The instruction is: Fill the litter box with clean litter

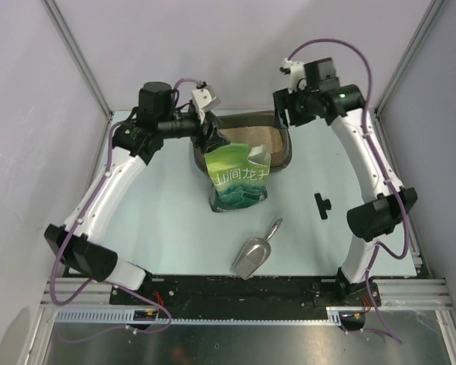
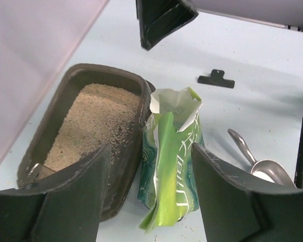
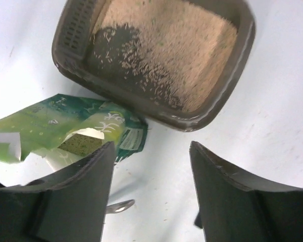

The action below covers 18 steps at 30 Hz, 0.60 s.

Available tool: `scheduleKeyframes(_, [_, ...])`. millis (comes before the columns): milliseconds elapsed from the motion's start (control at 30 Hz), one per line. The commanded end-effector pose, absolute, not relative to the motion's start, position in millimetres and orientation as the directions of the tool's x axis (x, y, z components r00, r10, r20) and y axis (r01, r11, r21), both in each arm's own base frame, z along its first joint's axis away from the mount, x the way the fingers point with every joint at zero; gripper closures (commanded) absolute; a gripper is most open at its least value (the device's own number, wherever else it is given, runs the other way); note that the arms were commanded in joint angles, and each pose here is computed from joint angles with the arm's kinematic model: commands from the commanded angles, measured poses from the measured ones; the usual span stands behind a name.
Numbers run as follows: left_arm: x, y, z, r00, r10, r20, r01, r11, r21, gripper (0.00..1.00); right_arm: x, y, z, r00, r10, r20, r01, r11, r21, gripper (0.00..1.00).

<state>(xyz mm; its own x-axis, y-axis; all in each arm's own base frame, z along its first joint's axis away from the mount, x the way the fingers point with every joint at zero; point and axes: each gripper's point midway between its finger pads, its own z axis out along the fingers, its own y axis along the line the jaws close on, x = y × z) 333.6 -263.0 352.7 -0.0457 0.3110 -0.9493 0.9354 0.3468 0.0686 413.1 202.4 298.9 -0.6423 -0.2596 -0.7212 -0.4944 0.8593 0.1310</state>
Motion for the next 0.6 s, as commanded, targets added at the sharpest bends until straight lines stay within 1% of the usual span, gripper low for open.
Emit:
scheduleKeyframes(0, [305.7,-247.2,397.2,0.015,0.241,-0.97,0.907,0.405,0.114,0.29,388.6,194.1,359.9,-0.427,-0.329,-0.842,-0.66,0.75,0.042,0.29])
scheduleKeyframes(33, [299.7,-245.0,376.2,-0.031,0.257,-0.966,0.912,0.403,0.078,0.28,377.0,196.6,353.1,-0.405,-0.366,-0.838,-0.711,0.702,0.036,0.26])
scheduleKeyframes(67, [288.4,-240.2,376.0,-0.019,0.256,-0.966,0.912,0.399,0.088,0.26,373.0,194.7,354.0,-0.31,-0.426,-0.85,-0.756,0.652,-0.051,0.24])
scheduleKeyframes(100, [283.2,-237.3,367.8,-0.028,0.264,-0.964,0.912,0.401,0.083,0.25,350.6,186.8,329.9,-0.315,-0.459,-0.831,-0.775,0.629,-0.053,0.22])
scheduleKeyframes(133, [280.0,-233.0,345.3,-0.072,0.287,-0.955,0.908,0.415,0.056,0.24,337.4,186.7,330.6,-0.254,-0.466,-0.847,-0.807,0.586,-0.08,0.22])
scheduleKeyframes(167, [272.9,-227.9,343.1,-0.083,0.283,-0.956,0.901,0.431,0.05,0.22,330.1,186.7,326.1,-0.154,-0.501,-0.852,-0.839,0.521,-0.155,0.22])
scheduleKeyframes(200, [270.2,-224.8,336.3,-0.102,0.286,-0.953,0.895,0.445,0.038,0.21,301.1,185.4,338.9,-0.049,-0.494,-0.868,-0.864,0.458,-0.211,0.21])
scheduleKeyframes(233, [268.1,-220.6,315.7,-0.152,0.302,-0.941,0.884,0.467,0.007,0.2,284.9,184.2,303.9,-0.061,-0.528,-0.847,-0.894,0.406,-0.189,0.2])
scheduleKeyframes(267, [264.1,-218.8,308.5,-0.181,0.299,-0.937,0.879,0.477,-0.018,0.19,271.3,182.0,292.0,0.01,-0.572,-0.82,-0.914,0.328,-0.24,0.18])
scheduleKeyframes(300, [258.0,-216.4,305.9,-0.19,0.294,-0.937,0.877,0.479,-0.027,0.19,259.1,179.8,282.5,0.034,-0.594,-0.804,-0.922,0.291,-0.254,0.16])
scheduleKeyframes(367, [249.2,-214.1,280.1,-0.243,0.309,-0.919,0.875,0.479,-0.071,0.18,230.7,174.2,244.5,0.036,-0.658,-0.752,-0.951,0.21,-0.229,0.16])
scheduleKeyframes(400, [245.0,-211.7,273.6,-0.252,0.314,-0.915,0.874,0.481,-0.075,0.18,225.1,171.4,232.3,0.087,-0.69,-0.718,-0.956,0.145,-0.255,0.15])
scheduleKeyframes(433, [239.7,-209.6,254.2,-0.286,0.333,-0.898,0.87,0.483,-0.098,0.18,217.8,173.7,221.9,0.108,-0.708,-0.698,-0.963,0.099,-0.249,0.15])
scheduleKeyframes(467, [238.8,-206.7,244.6,-0.292,0.35,-0.89,0.867,0.49,-0.091,0.17,213.4,172.3,204.8,0.104,-0.725,-0.68,-0.971,0.075,-0.228,0.15])
scheduleKeyframes(567, [231.8,-201.0,220.9,-0.295,0.392,-0.872,0.871,0.486,-0.076,0.17,212.5,185.8,181.4,0.195,-0.735,-0.649,-0.968,-0.039,-0.247,0.16])
